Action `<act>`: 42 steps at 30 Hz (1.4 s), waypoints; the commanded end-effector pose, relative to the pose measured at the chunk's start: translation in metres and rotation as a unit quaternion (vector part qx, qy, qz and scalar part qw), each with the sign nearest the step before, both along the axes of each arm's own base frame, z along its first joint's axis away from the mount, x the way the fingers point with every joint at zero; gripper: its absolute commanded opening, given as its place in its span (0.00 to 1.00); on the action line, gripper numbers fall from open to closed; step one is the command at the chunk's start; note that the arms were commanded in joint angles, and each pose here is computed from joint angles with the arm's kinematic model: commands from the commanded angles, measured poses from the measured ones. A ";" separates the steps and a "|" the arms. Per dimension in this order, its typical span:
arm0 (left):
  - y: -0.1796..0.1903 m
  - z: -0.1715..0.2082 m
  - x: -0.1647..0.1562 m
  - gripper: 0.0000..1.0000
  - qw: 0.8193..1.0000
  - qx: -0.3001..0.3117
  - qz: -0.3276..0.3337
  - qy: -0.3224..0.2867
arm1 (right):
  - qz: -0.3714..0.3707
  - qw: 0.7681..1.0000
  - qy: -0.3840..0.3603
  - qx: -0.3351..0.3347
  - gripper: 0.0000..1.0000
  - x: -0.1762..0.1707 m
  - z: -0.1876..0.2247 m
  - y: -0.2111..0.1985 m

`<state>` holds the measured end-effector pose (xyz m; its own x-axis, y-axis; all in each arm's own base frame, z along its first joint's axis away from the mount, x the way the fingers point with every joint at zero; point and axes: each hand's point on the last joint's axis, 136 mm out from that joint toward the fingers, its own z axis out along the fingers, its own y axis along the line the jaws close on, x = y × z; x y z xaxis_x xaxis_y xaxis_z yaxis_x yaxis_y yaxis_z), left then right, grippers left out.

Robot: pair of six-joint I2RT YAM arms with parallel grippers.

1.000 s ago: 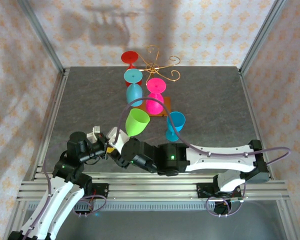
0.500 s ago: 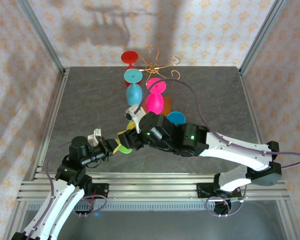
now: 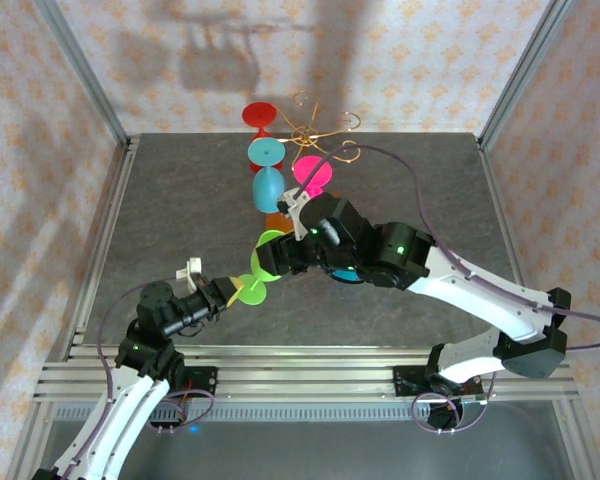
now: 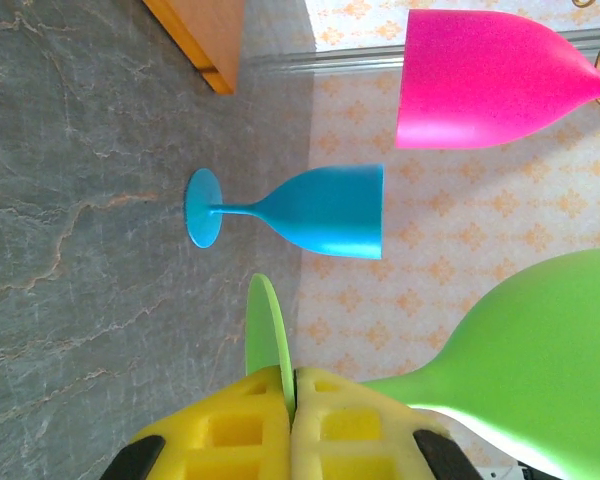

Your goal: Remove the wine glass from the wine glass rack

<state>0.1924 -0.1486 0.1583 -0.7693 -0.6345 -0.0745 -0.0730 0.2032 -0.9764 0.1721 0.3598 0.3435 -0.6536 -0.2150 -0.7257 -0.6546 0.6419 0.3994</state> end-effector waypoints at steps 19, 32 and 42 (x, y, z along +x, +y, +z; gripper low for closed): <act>-0.002 0.009 -0.001 0.00 1.000 -0.013 -0.009 -0.026 | 0.047 0.997 0.021 -0.058 0.38 0.000 -0.029 0.025; -0.002 0.010 -0.001 0.00 1.000 -0.012 -0.008 -0.022 | 0.052 0.996 0.024 -0.064 0.00 -0.002 -0.032 0.026; 0.003 0.011 -0.001 0.29 1.000 0.010 0.007 -0.014 | 0.020 0.997 0.018 -0.077 0.00 0.004 -0.036 0.012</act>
